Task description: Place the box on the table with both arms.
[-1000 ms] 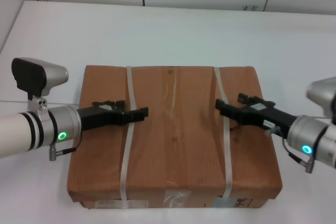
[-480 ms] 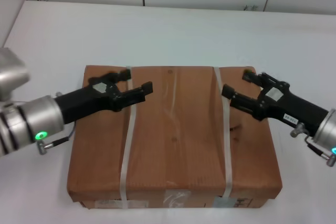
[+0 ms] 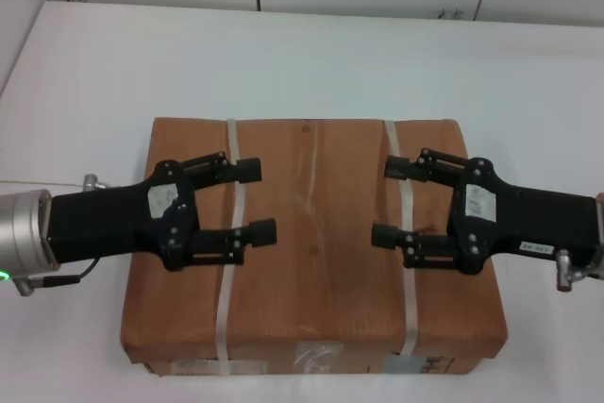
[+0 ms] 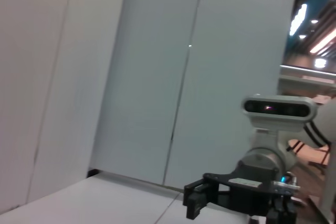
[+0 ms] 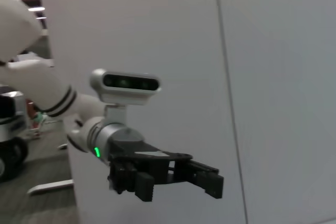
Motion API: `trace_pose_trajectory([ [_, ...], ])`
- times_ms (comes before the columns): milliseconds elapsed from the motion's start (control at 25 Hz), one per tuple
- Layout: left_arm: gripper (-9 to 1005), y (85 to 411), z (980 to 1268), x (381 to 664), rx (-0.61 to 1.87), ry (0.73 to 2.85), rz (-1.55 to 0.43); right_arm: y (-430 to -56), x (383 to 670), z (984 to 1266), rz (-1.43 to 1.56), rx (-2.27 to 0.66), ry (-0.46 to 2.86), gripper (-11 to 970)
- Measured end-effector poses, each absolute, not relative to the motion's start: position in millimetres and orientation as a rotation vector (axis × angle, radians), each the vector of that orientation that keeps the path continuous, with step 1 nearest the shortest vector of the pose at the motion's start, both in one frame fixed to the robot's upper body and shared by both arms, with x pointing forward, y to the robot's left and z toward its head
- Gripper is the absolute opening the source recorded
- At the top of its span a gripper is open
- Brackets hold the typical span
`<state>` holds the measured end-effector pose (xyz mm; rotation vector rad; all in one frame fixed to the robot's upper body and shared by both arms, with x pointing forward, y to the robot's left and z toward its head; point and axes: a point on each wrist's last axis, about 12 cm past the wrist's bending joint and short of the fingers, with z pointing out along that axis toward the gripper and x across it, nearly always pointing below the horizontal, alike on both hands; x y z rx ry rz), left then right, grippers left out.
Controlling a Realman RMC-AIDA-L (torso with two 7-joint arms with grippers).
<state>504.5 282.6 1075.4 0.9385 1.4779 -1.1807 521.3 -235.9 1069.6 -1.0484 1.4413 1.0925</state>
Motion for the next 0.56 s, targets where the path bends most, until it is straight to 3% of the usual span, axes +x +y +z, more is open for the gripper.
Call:
trace_pose_trajectory([
  [560, 843, 276.6, 1076.1, 504.5, 0.950, 1.454, -1.196, -233.8, 520.3, 1070.3, 1.099, -1.065, 1.426, 854],
])
